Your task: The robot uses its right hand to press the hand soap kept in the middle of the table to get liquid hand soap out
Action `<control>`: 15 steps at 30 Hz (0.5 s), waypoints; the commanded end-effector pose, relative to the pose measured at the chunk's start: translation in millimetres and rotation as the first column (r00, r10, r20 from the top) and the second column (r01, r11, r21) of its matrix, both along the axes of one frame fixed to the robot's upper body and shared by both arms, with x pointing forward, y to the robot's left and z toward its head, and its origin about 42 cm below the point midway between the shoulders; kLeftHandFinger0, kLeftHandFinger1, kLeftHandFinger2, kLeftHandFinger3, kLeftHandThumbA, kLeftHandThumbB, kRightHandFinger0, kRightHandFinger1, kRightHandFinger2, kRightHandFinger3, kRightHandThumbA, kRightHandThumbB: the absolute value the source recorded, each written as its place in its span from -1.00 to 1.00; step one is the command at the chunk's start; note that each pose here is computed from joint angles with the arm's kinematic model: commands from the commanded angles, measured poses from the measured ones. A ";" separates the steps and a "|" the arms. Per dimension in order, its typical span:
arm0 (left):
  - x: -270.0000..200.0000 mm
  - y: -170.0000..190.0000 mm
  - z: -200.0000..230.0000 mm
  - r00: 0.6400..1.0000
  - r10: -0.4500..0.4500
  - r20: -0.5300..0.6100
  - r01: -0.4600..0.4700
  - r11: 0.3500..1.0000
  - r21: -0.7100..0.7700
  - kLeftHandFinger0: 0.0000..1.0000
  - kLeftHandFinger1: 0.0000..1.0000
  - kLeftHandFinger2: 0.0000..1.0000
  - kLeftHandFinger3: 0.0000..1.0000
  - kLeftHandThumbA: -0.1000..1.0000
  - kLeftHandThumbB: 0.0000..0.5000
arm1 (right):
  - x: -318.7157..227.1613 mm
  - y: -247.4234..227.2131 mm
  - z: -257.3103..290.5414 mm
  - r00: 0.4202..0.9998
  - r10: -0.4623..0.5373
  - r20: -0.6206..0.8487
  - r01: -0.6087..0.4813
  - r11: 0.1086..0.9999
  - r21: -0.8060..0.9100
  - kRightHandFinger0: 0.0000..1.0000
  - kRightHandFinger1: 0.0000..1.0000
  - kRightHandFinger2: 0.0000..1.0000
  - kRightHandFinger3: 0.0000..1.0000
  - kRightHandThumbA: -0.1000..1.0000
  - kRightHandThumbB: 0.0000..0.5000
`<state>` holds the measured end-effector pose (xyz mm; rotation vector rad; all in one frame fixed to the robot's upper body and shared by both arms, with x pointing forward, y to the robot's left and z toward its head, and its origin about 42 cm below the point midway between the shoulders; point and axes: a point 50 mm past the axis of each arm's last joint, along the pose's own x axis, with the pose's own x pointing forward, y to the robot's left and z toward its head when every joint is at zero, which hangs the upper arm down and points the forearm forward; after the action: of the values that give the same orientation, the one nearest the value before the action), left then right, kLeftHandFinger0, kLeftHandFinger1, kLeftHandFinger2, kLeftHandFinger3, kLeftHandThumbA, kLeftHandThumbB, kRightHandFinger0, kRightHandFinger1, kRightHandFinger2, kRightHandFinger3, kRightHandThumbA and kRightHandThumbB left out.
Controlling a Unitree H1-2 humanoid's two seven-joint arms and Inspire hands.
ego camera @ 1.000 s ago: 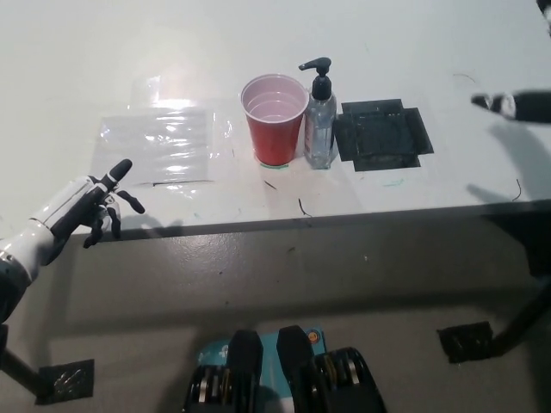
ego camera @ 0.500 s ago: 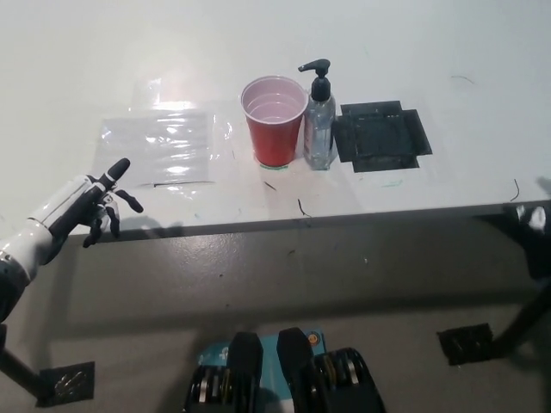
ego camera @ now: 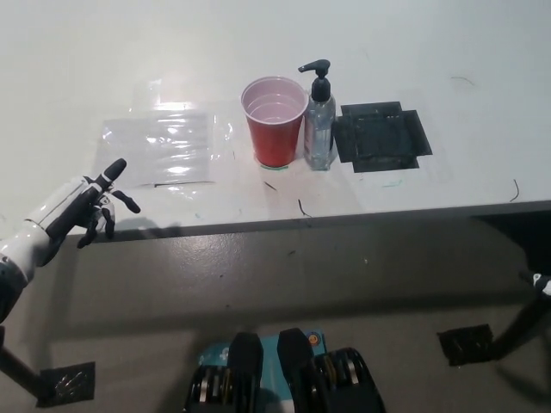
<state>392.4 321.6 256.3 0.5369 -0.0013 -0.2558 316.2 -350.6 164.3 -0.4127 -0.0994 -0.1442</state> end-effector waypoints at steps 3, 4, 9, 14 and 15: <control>-0.4 6.6 15.1 0.997 0.002 0.073 -0.002 1.000 0.006 -0.84 -0.84 -0.63 -0.06 1.00 -0.74 | 1.1 -7.7 7.8 0.992 -0.071 0.105 0.053 0.985 0.165 1.00 1.00 1.00 1.00 1.00 0.63; -0.4 6.7 15.1 0.997 0.001 0.073 -0.002 1.000 0.006 -0.83 -0.83 -0.61 -0.06 1.00 -0.77 | 1.0 -7.7 7.1 0.992 -0.078 0.098 0.060 0.983 0.175 1.00 1.00 1.00 1.00 1.00 0.60; -1.5 6.2 16.6 0.998 0.013 0.060 -0.012 1.000 -0.003 -0.77 -0.79 -0.58 -0.05 0.99 -0.76 | 1.0 -7.4 7.6 0.988 -0.143 0.055 0.125 0.960 0.250 0.39 0.42 0.50 0.90 1.00 0.54; 0.1 4.7 16.8 0.997 0.006 0.074 -0.006 1.000 -0.005 -0.81 -0.82 -0.61 -0.04 1.00 -0.82 | 4.4 -10.1 12.7 0.986 -0.162 0.039 0.145 0.951 0.274 0.01 0.19 0.38 0.74 1.00 0.33; 0.2 4.6 16.8 0.997 0.006 0.078 -0.006 1.000 0.000 -0.82 -0.83 -0.61 -0.04 1.00 -0.82 | 4.9 -10.2 13.9 0.986 -0.163 0.035 0.147 0.950 0.274 -0.01 0.18 0.37 0.72 1.00 0.34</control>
<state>391.6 325.4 257.1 0.5306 -0.0040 -0.2422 311.9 -355.4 154.1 -0.1843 -0.0543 -0.2744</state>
